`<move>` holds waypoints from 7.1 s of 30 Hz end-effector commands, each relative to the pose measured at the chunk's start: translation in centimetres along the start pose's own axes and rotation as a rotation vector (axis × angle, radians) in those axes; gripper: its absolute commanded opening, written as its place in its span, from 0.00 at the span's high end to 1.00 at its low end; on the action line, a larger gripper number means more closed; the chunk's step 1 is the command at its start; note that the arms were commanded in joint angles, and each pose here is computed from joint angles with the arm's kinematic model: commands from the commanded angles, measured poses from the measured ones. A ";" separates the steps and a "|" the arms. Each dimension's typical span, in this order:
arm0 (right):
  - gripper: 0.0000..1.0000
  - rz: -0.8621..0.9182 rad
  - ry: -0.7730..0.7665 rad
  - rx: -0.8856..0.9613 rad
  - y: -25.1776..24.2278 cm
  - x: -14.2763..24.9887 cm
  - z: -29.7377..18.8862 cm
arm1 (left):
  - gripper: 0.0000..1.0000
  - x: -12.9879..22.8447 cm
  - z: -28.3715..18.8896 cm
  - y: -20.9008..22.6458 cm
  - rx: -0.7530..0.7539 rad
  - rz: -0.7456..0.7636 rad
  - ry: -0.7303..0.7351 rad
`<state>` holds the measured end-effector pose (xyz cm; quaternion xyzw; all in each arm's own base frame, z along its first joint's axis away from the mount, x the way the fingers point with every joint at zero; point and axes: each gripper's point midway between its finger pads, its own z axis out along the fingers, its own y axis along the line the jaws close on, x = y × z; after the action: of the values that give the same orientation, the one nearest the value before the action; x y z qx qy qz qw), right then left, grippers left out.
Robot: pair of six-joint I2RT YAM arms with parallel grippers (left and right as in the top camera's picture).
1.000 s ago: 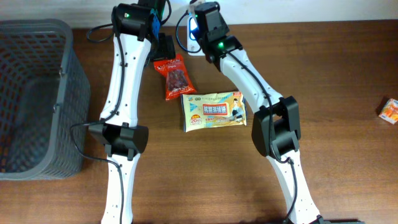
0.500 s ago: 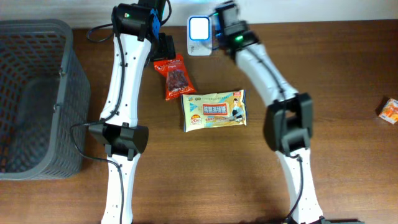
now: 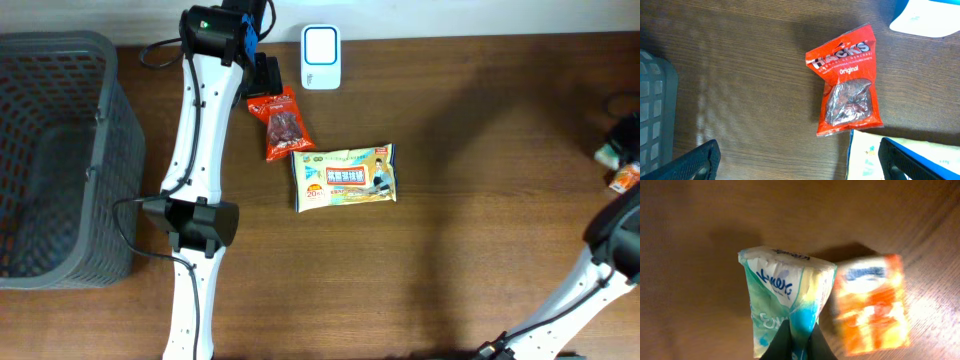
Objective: Scan the item barcode
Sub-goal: 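Carry the teal tissue pack right and place it at the table edge, then grasp the yellow wet-wipe pack with the right gripper, then lift the yellow wet-wipe pack toward the scanner, then hold the yellow wet-wipe pack against the scanner window, then carry the yellow wet-wipe pack right and place it at the table edge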
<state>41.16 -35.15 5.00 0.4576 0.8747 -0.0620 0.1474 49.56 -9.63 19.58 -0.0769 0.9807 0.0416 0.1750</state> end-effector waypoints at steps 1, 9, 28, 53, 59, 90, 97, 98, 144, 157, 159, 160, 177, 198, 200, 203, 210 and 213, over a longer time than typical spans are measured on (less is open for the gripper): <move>0.95 0.059 0.056 -0.052 -1.7 1.8 1.7 | 0.01 -0.2 -0.9 0.0 0.002 -0.005 -0.021; 0.34 0.098 0.018 -0.021 -4.2 0.5 -1.2 | 0.01 -0.2 -0.9 0.0 0.002 -0.005 -0.021; 0.07 -1.047 0.201 -0.683 30.0 26.9 -13.4 | 0.01 -0.2 -0.9 0.0 0.002 -0.005 -0.021; 0.01 -0.698 0.233 -0.176 25.3 24.8 -6.1 | 0.01 -0.2 -0.9 0.0 0.002 -0.005 -0.021; 0.00 -1.106 0.217 -0.346 27.0 27.0 -11.2 | 0.01 -0.2 -0.9 0.0 0.002 -0.005 -0.021; 0.96 -0.487 1.020 -1.285 30.2 35.5 -24.8 | 0.01 0.0 -1.0 -0.6 0.007 0.008 -0.022; 0.96 -0.710 1.062 -1.241 27.0 40.0 -26.1 | 0.01 0.0 -1.0 -0.6 0.007 0.008 -0.022; 0.96 -0.737 1.073 -1.218 26.6 40.5 -26.1 | 0.01 0.0 -1.0 -0.6 0.007 0.008 -0.022; 0.96 -1.046 -0.611 -0.838 49.8 31.0 -18.9 | 0.01 0.0 -1.0 -0.6 0.007 0.008 -0.022; 0.96 -1.448 -0.691 -0.698 49.3 33.6 -15.7 | 0.01 0.0 -1.0 -0.6 0.007 0.008 -0.022; 0.96 -1.426 -0.732 -0.617 49.0 32.2 -15.5 | 0.01 0.0 -1.0 -0.6 0.007 0.008 -0.022; 0.96 -1.427 -0.764 -0.579 49.0 31.5 -15.6 | 0.01 0.0 -1.0 -0.6 0.007 0.008 -0.022; 0.96 -1.532 -1.120 -0.444 51.7 28.6 -17.8 | 0.01 0.0 -1.0 -0.6 0.007 0.008 -0.022; 0.96 -1.090 -1.263 -0.341 49.5 21.2 -24.5 | 0.01 0.0 -1.0 -0.6 0.007 0.008 -0.022; 0.96 -1.295 -1.128 -0.483 50.7 25.2 -21.7 | 0.01 0.0 -1.0 -0.6 0.007 0.008 -0.022; 0.96 -1.473 -0.943 -0.613 50.9 30.0 -17.4 | 0.01 0.0 -1.0 -0.6 0.007 0.008 -0.022; 0.96 -1.261 -1.080 -0.383 50.0 25.0 -18.9 | 0.01 0.0 -1.0 -0.6 0.007 0.008 -0.022; 0.96 -1.242 -1.107 -0.401 50.0 24.5 -21.0 | 0.01 0.0 -1.0 -0.6 0.007 0.008 -0.022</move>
<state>64.67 18.21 13.25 -0.2709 0.7799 -0.1779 0.5354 49.42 -10.27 19.58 -0.0719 0.9811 0.0403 0.1752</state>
